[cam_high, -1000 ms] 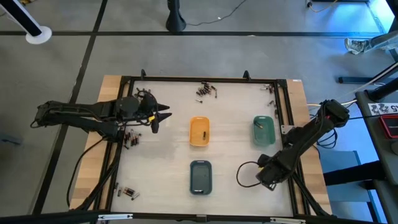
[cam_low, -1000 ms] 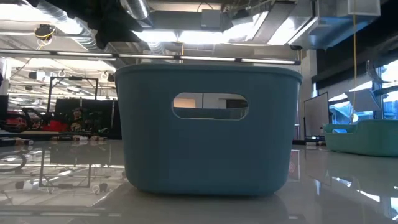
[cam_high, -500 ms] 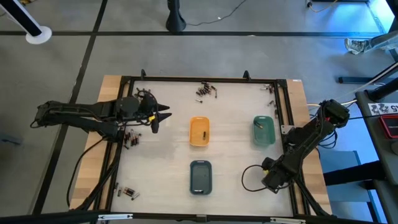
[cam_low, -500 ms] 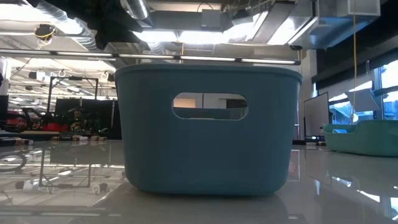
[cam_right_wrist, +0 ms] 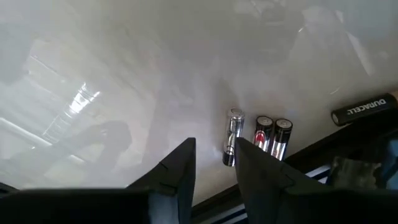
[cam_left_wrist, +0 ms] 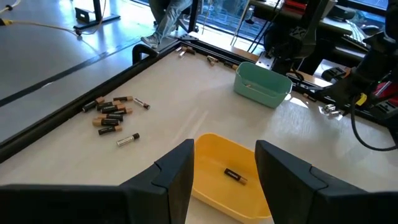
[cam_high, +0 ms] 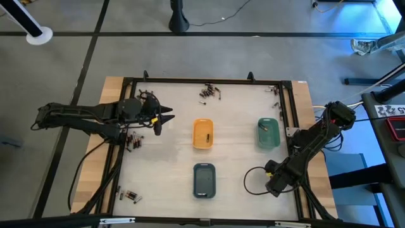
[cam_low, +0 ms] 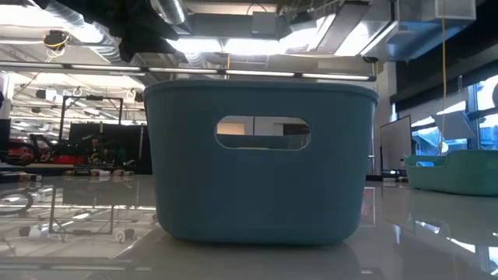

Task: Sort batteries
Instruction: Put the bottom right energizer AAA battery into the blue bin

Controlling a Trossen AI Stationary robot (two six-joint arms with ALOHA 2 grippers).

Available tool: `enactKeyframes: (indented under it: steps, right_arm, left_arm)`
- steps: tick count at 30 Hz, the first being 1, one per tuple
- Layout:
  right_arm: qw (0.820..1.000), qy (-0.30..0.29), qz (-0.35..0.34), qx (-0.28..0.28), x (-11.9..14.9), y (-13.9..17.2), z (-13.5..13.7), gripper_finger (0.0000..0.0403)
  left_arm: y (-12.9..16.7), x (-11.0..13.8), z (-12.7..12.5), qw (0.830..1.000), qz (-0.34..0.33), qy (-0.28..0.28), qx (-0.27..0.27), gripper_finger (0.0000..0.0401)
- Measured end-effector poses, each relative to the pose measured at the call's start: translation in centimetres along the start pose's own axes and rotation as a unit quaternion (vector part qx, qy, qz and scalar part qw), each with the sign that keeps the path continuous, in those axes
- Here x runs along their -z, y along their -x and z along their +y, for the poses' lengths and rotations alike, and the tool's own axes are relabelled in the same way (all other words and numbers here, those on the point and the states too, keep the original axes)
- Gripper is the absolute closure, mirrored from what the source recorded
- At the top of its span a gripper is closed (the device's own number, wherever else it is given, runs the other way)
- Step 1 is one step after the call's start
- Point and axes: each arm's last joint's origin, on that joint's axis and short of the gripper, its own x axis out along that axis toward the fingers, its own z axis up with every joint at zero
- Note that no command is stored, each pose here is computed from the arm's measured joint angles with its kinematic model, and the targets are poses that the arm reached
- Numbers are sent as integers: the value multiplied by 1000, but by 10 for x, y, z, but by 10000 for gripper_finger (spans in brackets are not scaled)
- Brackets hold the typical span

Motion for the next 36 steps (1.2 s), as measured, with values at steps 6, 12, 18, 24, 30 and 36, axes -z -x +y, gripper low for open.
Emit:
enactKeyframes:
  steps: [6, 12, 18, 24, 30, 36]
  right_arm:
    - [1000, -16, 10, 7, -2, -8, -6, 291]
    - [1000, -22, 19, -8, -3, -22, -11, 291]
    - [999, -27, 21, -11, -5, -26, -14, 313]
    - [999, -28, 14, -9, -6, -27, -15, 387]
    - [999, -34, 13, -15, -5, -26, -15, 381]
    - [999, -34, 3, -27, -4, -19, -13, 388]
  left_arm:
    - [0, 0, 0, 1000, 0, 0, 0, 240]
    - [0, 0, 0, 1000, 2, -1, -1, 240]
    - [0, 0, 0, 1000, 2, 0, -1, 240]
    - [0, 0, 0, 1000, 2, 7, -1, 240]
    - [0, 0, 0, 1000, 2, 11, -1, 240]
    - [0, 0, 0, 1000, 1, 14, -1, 240]
